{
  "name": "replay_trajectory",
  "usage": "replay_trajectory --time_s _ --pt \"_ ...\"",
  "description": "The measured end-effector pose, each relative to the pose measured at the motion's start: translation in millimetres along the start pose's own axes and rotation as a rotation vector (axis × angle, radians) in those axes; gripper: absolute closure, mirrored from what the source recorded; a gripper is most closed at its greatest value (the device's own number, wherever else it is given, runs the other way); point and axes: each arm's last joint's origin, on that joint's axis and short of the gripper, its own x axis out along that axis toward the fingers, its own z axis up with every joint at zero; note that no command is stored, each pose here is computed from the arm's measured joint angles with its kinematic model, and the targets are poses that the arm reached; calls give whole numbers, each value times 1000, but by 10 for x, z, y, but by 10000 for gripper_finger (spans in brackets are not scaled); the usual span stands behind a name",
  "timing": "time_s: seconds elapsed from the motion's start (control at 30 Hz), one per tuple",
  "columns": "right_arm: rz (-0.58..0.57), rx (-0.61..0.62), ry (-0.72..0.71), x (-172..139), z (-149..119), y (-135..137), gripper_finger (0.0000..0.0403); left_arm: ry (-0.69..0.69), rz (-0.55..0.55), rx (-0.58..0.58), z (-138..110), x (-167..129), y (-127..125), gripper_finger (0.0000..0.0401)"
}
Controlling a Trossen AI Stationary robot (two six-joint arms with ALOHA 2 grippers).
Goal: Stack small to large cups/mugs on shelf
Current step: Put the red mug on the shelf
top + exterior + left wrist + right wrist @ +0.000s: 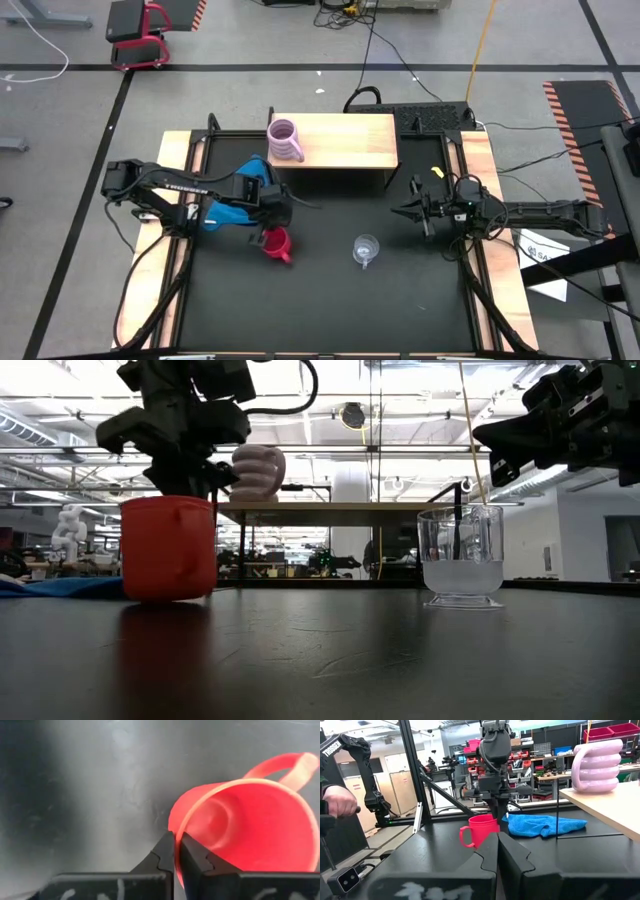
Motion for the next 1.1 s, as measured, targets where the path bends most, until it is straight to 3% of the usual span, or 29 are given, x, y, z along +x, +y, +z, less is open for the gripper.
replay_trajectory --time_s 0.23,0.5,0.73,1.1 --pt "0 -1 -2 0 2 0 403 -24 -88 111 12 3 -51 393" --pt "0 0 -2 0 1 0 403 -36 -65 278 128 -109 -117 395" --pt "0 0 -2 0 2 0 403 -29 -63 303 143 -148 -111 395" --pt "1 -2 -7 1 6 0 403 75 -99 343 166 103 -73 396"
